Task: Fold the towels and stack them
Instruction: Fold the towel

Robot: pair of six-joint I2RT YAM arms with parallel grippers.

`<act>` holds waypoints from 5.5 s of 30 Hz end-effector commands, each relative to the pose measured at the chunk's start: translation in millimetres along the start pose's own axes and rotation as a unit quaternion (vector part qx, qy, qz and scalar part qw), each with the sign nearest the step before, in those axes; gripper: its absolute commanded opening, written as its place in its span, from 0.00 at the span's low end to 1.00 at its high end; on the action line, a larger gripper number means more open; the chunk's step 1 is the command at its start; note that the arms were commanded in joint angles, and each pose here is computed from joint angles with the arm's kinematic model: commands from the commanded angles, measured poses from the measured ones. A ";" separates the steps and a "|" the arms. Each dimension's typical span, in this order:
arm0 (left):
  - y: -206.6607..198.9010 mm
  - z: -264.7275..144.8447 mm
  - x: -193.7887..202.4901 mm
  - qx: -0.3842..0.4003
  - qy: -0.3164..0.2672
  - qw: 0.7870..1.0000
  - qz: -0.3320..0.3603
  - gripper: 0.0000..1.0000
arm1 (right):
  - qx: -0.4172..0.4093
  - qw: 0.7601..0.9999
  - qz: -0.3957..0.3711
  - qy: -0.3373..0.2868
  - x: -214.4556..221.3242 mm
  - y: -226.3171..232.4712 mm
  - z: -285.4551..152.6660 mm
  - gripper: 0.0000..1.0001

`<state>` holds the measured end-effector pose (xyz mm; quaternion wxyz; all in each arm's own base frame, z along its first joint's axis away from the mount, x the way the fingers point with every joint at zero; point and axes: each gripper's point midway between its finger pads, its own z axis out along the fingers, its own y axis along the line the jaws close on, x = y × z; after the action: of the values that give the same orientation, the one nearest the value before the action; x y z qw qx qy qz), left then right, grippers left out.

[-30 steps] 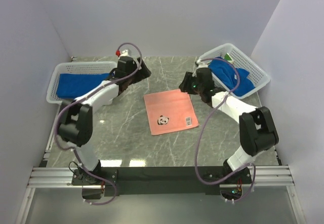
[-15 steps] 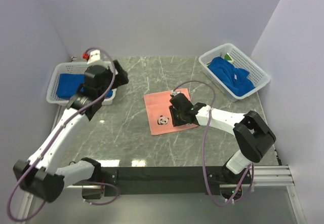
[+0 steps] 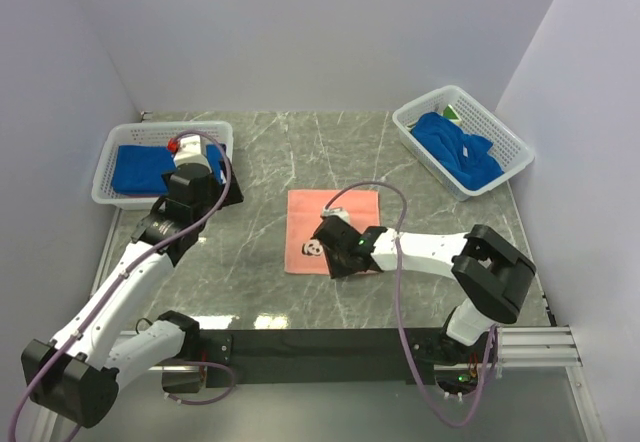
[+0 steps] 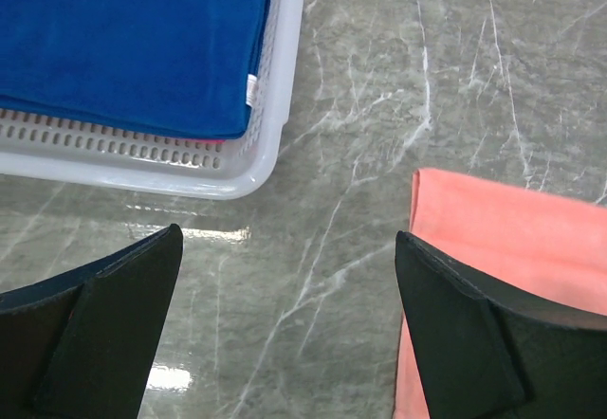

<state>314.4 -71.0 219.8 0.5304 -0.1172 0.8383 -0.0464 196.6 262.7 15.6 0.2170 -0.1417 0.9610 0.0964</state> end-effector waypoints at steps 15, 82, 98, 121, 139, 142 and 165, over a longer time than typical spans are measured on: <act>-12.9 -7.0 -1.3 0.057 -0.007 0.998 0.041 0.99 | 0.001 0.993 -0.103 -0.050 -70.2 -39.8 -93.1 0.50; -147.3 125.0 105.6 0.264 0.239 0.878 0.320 0.62 | -0.062 0.961 -0.238 0.124 -124.0 -160.7 38.9 0.00; -150.2 147.9 156.7 0.275 0.301 0.843 0.351 0.47 | -0.054 0.962 -0.235 0.130 -120.9 -158.6 43.8 0.00; -107.6 152.4 225.8 0.223 0.398 0.817 0.352 0.18 | -0.036 0.963 -0.240 0.114 -130.7 -160.3 38.8 0.00; -126.3 161.5 111.6 0.213 0.207 0.896 0.330 0.01 | 0.055 0.970 -0.235 -0.012 -212.0 -170.1 11.7 0.00; -126.6 162.9 96.0 0.205 0.175 0.913 0.307 0.01 | 0.084 0.967 -0.237 -0.036 -222.9 -173.6 4.2 0.00; -123.5 73.9 110.5 0.205 0.152 0.947 0.195 0.01 | 0.142 0.962 -0.211 -0.099 -160.5 -155.1 -52.6 0.00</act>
<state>364.7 -221.9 110.7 0.4069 0.1983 0.8803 -0.1418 368.2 149.2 90.7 0.3113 -0.3290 0.8899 -0.0542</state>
